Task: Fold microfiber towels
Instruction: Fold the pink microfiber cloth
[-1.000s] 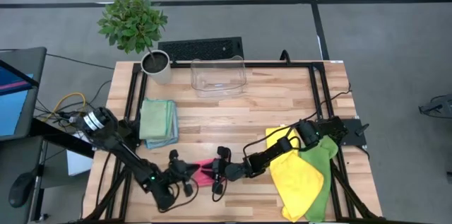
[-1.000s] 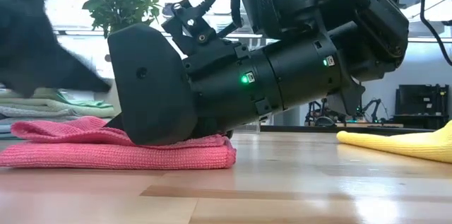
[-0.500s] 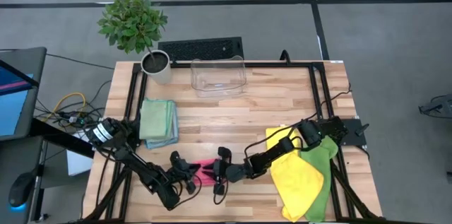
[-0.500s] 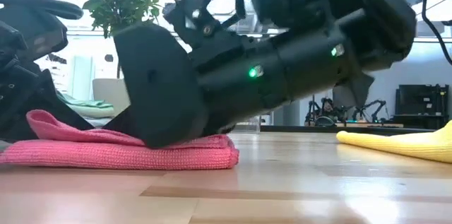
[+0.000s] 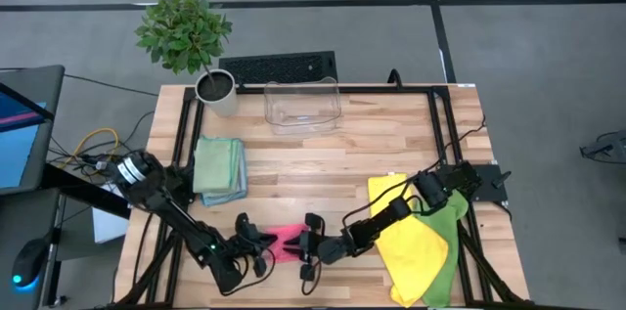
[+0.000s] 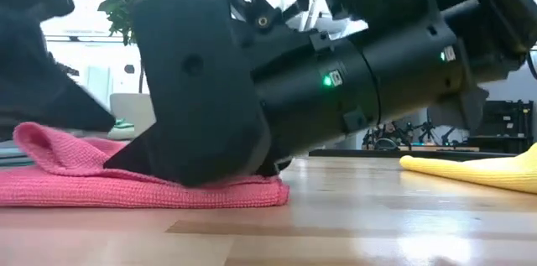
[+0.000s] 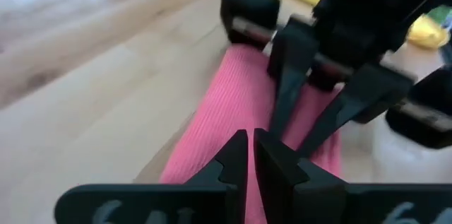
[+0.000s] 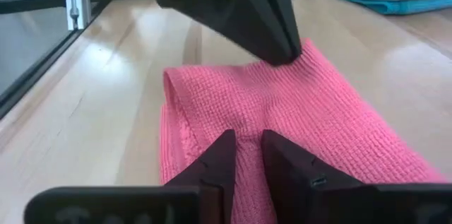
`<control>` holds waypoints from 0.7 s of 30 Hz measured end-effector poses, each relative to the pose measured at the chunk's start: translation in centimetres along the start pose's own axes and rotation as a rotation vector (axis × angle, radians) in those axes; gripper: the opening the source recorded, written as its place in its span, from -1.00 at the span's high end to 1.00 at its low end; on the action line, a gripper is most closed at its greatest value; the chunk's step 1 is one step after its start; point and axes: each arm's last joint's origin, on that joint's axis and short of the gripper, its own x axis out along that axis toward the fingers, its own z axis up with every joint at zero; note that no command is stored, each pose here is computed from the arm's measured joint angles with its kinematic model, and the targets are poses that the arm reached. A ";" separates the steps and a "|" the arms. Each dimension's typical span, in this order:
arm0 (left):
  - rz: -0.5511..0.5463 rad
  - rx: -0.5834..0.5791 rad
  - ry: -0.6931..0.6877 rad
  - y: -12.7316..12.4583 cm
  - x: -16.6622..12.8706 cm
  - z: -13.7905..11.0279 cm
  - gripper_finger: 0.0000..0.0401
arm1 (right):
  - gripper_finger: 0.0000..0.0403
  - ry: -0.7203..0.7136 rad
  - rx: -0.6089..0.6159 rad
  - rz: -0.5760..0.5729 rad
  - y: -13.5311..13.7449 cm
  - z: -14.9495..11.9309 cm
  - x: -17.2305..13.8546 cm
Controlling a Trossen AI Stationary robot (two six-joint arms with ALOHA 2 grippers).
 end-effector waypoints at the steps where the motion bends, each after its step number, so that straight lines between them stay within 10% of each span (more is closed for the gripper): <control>1: -0.005 0.000 -0.005 -0.1 -0.2 0.3 0.91 | 0.52 0.001 0.002 -0.002 0.0 -0.3 0.1; 21: -0.121 0.020 0.092 -1.5 1.2 -3.8 0.94 | 0.52 0.016 0.007 -0.019 -0.5 -0.7 0.3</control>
